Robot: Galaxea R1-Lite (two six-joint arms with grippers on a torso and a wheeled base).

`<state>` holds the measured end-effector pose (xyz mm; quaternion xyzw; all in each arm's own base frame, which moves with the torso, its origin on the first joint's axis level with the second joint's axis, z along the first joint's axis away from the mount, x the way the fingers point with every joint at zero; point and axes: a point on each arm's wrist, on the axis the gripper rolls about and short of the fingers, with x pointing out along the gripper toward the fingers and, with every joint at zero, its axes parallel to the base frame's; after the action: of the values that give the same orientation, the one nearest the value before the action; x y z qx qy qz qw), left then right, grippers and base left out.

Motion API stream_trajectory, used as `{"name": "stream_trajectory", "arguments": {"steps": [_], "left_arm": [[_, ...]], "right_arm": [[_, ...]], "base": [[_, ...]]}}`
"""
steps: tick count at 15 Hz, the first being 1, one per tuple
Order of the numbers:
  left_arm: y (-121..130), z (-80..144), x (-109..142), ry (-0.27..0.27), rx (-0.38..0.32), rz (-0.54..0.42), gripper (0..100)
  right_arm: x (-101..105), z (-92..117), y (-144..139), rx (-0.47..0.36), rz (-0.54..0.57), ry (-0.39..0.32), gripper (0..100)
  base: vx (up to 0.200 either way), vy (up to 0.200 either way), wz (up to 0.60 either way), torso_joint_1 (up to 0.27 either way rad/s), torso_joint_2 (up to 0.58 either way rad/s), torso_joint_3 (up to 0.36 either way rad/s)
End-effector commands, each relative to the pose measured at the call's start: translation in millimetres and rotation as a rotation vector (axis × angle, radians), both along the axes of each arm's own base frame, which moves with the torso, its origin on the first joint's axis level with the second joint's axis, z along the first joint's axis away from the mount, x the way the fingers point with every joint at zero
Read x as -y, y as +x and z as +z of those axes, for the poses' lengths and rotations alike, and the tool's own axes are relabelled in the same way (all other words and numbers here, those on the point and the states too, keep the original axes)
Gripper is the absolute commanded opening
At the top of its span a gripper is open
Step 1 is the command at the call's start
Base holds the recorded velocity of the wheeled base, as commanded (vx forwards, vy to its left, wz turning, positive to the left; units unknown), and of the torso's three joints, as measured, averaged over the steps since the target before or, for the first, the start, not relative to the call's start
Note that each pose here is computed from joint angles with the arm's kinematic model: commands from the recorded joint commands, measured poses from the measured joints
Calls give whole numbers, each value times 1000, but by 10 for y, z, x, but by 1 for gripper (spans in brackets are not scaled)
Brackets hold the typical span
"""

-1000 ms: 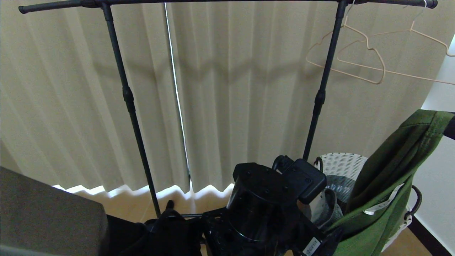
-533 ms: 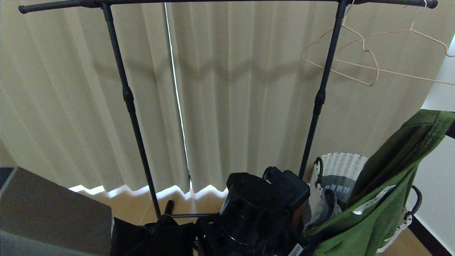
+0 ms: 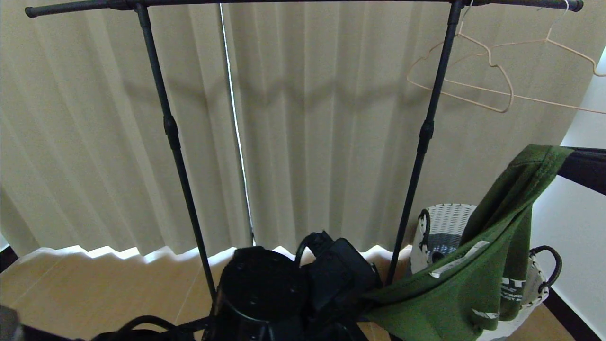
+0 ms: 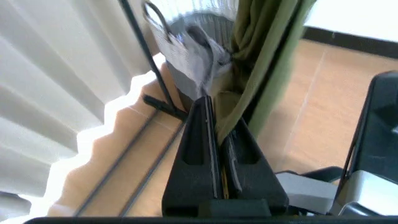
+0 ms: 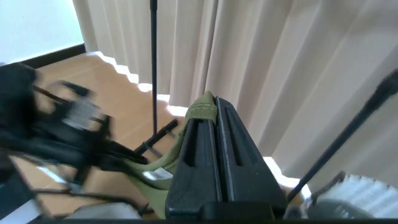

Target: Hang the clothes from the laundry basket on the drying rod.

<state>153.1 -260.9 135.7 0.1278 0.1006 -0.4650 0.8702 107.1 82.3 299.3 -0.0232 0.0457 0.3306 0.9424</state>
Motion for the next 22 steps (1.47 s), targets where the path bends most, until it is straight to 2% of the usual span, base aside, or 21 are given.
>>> {"name": "stream_trajectory", "arguments": {"steps": [1,2,3,4,6,8,10,11,12,13,15,18,20,22], "left_arm": [[-86,576,-435,-125,94,49,0],[-103,818,-545,-168,122,64,0],[-107,845,-557,-171,126,66,0],[-144,1111,-718,-203,175,84,0],[-178,1286,-823,-240,248,95,0],[-183,1530,-908,-269,353,112,0],[-91,1730,-971,-294,402,165,0],[-23,1808,-1025,-271,400,203,0],[10,1828,-1053,-225,371,221,0],[39,1851,-1107,-146,307,247,0],[92,1926,-1193,-100,252,287,0],[112,1968,-1232,-116,178,321,0],[160,1947,-1227,-126,155,339,0],[219,1952,-1269,-128,161,367,0]], "right_arm": [[-111,1,136,20,6,-9,0],[-145,60,180,60,7,16,0],[-145,69,185,64,6,19,0],[-148,233,187,126,6,66,0],[-142,367,181,162,4,95,0],[-122,488,159,196,2,121,0],[-134,481,170,192,4,119,0],[-140,447,182,182,2,110,0],[-149,399,190,168,4,100,0],[-162,316,214,144,1,81,0],[-205,247,283,117,-7,60,0],[-231,192,465,89,-58,36,0],[-236,201,611,92,-96,41,0],[-267,248,727,131,-113,67,0]], "base": [[0,0,0,0,0,0],[0,0,0,0,0,0],[0,0,0,0,0,0],[0,0,0,0,0,0],[0,0,0,0,0,0],[0,0,0,0,0,0],[0,0,0,0,0,0],[0,0,0,0,0,0],[0,0,0,0,0,0],[0,0,0,0,0,0],[0,0,0,0,0,0],[0,0,0,0,0,0],[0,0,0,0,0,0],[0,0,0,0,0,0]]}}
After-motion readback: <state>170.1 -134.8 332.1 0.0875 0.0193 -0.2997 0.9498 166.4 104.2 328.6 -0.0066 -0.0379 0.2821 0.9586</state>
